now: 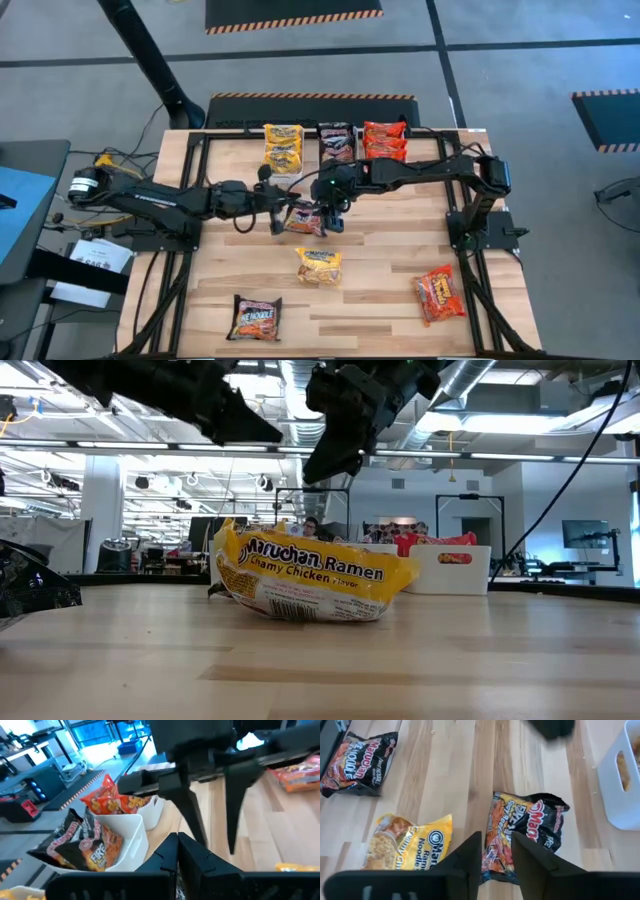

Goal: Sort Maruchan noodles
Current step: Put the black noodle pack into the middle white bin

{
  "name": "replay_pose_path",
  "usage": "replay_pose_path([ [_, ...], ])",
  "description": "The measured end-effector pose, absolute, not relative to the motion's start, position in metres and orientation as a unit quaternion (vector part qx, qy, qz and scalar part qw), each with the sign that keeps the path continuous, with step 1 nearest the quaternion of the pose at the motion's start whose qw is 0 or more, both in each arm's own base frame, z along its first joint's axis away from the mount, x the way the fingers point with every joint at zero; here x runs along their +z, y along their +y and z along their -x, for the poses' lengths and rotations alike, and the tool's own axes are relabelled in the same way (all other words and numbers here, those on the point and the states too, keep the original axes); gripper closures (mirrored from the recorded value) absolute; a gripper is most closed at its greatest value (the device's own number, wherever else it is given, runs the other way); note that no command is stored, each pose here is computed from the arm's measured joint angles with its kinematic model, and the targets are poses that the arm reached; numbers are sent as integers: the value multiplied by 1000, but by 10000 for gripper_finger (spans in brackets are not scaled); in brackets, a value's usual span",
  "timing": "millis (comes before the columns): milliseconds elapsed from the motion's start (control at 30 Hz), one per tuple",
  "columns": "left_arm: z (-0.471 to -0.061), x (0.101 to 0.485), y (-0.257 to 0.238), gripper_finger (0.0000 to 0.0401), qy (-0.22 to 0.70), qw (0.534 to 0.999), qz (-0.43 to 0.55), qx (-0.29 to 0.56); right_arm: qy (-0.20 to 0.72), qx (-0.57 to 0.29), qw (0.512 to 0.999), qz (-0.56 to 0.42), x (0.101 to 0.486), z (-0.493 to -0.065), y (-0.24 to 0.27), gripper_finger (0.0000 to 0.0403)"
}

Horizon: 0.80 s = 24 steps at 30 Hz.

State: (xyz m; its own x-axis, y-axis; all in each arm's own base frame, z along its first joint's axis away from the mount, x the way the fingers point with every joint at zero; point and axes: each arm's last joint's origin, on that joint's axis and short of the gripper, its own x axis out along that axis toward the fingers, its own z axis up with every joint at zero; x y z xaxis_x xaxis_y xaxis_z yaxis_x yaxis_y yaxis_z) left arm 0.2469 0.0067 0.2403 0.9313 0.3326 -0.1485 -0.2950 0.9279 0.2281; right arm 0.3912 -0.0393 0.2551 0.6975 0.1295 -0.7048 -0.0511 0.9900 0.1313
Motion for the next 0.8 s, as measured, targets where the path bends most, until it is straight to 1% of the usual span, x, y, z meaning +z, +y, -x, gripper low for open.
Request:
replay_pose_path([
  [233,-221,261,-1,401,85,982,-83,144,376,51,925,-28,256,-393,-36,215],
  [433,-209,263,-10,401,95,987,-43,123,340,34,940,-11,262,-398,-44,163],
  [500,-209,261,-13,401,103,987,-38,115,334,39,942,8,263,-399,-42,155],
  [667,-210,256,-24,401,118,988,-36,93,328,58,941,52,264,-400,-31,153],
  [767,-209,254,-30,401,116,989,-35,81,326,44,942,63,254,-409,-26,154],
  [800,-209,253,-32,401,118,989,-33,79,338,44,938,63,250,-408,-25,154],
])
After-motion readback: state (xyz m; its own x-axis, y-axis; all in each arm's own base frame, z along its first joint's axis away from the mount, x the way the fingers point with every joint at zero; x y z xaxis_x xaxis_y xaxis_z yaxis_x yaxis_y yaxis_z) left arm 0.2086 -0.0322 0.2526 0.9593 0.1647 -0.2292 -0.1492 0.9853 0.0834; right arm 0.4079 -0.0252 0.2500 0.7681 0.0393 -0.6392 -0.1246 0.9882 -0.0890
